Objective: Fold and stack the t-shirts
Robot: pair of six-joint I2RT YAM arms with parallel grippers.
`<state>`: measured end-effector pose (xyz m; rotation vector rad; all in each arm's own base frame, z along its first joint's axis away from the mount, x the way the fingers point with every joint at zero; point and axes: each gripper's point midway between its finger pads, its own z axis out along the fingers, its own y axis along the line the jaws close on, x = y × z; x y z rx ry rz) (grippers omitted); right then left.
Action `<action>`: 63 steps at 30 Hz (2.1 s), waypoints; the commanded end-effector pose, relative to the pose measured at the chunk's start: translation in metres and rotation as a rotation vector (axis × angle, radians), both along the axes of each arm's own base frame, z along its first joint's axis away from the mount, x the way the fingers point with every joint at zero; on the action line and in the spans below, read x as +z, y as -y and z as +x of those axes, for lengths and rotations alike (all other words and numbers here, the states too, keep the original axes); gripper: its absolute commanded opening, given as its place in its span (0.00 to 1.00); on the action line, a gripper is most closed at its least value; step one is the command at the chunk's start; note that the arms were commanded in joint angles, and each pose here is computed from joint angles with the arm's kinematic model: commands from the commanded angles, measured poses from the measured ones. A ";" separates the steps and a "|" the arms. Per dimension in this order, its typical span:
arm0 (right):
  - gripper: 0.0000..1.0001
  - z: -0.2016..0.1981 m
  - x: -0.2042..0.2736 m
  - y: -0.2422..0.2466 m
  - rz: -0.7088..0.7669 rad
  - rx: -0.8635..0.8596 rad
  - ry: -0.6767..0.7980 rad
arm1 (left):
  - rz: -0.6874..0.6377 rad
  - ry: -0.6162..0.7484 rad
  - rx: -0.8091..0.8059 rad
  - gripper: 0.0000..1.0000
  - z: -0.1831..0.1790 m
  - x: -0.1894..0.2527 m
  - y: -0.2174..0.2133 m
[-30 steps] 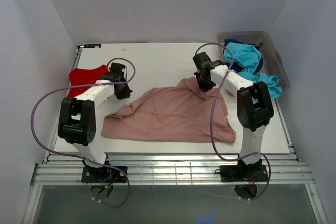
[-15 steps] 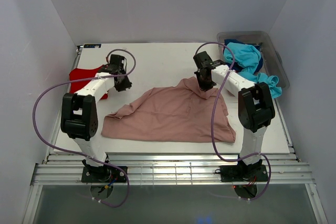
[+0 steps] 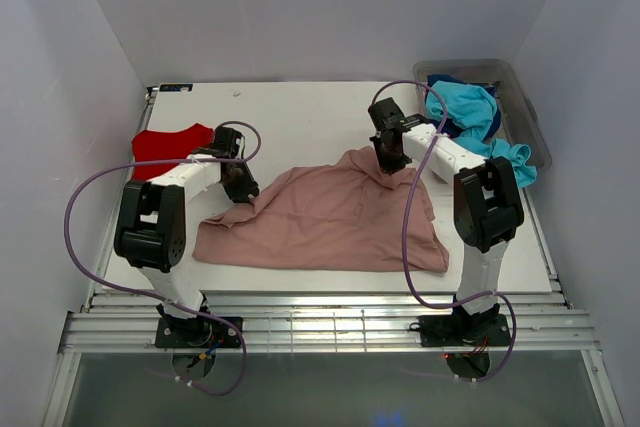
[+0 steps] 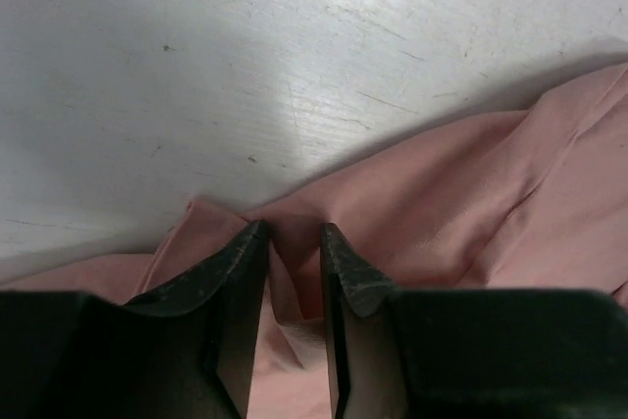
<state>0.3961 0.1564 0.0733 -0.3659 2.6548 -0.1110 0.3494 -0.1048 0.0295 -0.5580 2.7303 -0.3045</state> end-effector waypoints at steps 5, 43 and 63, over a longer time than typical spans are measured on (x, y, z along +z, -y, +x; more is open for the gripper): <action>0.08 0.005 0.009 -0.003 0.029 -0.014 0.022 | -0.059 0.062 -0.006 0.25 0.001 0.023 0.012; 0.08 0.105 0.056 0.004 -0.047 -0.114 0.178 | 0.505 0.222 0.183 0.00 0.120 0.064 -0.104; 0.08 0.131 0.001 0.022 -0.029 -0.110 0.120 | 0.601 0.161 0.130 0.33 0.130 0.026 -0.114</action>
